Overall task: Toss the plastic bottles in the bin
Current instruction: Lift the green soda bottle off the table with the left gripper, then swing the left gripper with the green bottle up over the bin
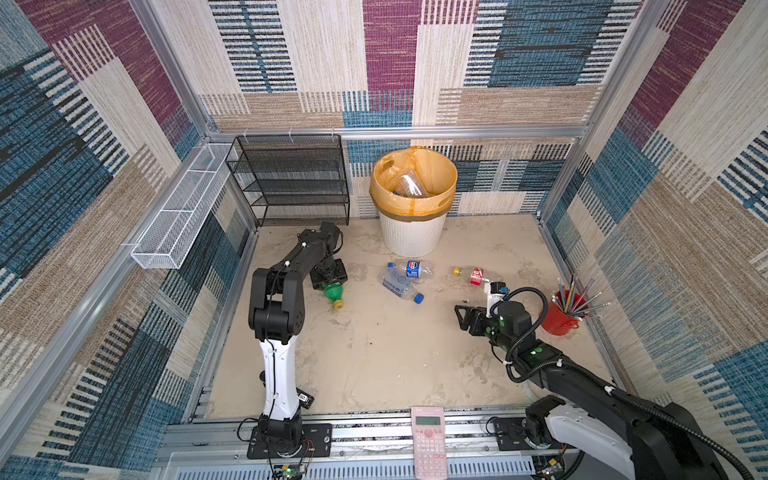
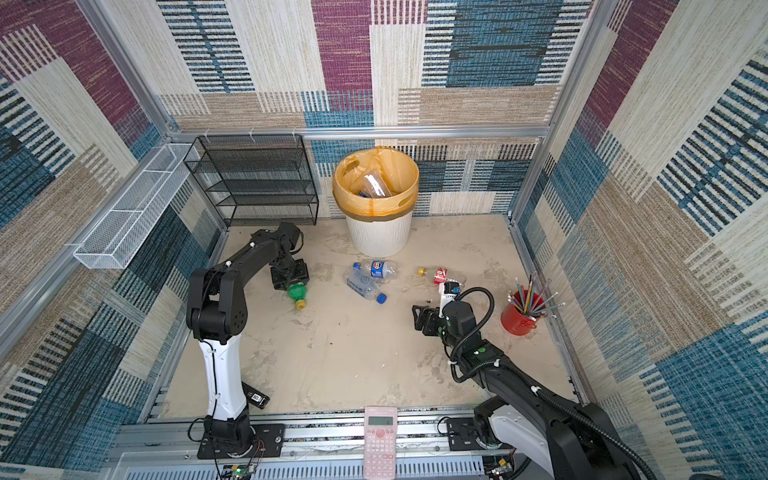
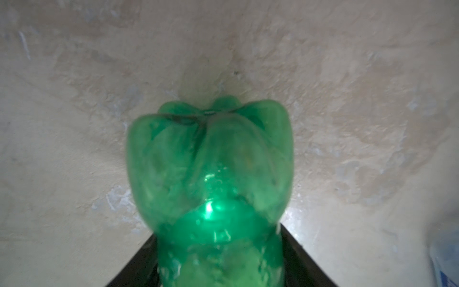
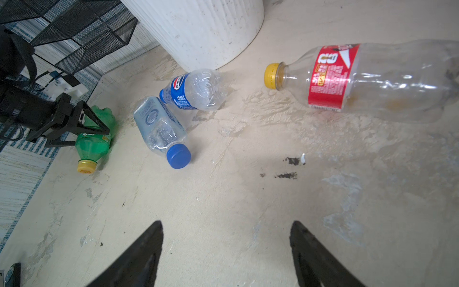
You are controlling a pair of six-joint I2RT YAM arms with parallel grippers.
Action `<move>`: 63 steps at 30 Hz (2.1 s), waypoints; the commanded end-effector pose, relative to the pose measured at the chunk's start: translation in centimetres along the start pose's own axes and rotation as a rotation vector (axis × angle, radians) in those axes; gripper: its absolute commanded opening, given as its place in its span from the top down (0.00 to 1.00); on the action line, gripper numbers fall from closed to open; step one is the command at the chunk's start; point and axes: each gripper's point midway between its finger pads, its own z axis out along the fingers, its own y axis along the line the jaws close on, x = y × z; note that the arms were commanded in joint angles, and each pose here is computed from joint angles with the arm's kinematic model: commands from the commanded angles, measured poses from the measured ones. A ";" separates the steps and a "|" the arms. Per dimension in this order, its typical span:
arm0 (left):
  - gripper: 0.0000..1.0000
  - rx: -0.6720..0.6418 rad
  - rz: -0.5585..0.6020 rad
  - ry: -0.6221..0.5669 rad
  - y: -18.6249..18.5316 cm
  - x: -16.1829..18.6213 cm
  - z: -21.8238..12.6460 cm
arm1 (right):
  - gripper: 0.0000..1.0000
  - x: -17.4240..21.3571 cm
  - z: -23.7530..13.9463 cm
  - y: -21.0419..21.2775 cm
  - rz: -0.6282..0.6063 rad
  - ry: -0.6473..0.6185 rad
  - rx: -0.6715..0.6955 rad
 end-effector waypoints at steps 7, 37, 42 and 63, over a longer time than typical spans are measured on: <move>0.43 0.100 0.057 -0.087 -0.8 1.3 -3.6 | 0.20 -1.6 -0.5 0.8 -0.003 -0.057 -0.022; 0.51 0.797 0.486 -1.342 -5.3 12.9 -17.6 | 0.25 -3.0 -1.1 0.9 -0.047 -0.118 -0.014; 0.52 0.883 0.548 -1.435 -6.4 13.6 -18.7 | 0.25 -3.0 -0.9 0.9 -0.048 -0.116 -0.013; 0.52 1.067 0.699 -1.848 -12.1 10.7 -35.7 | 0.25 -3.7 -1.0 0.8 -0.081 -0.131 0.009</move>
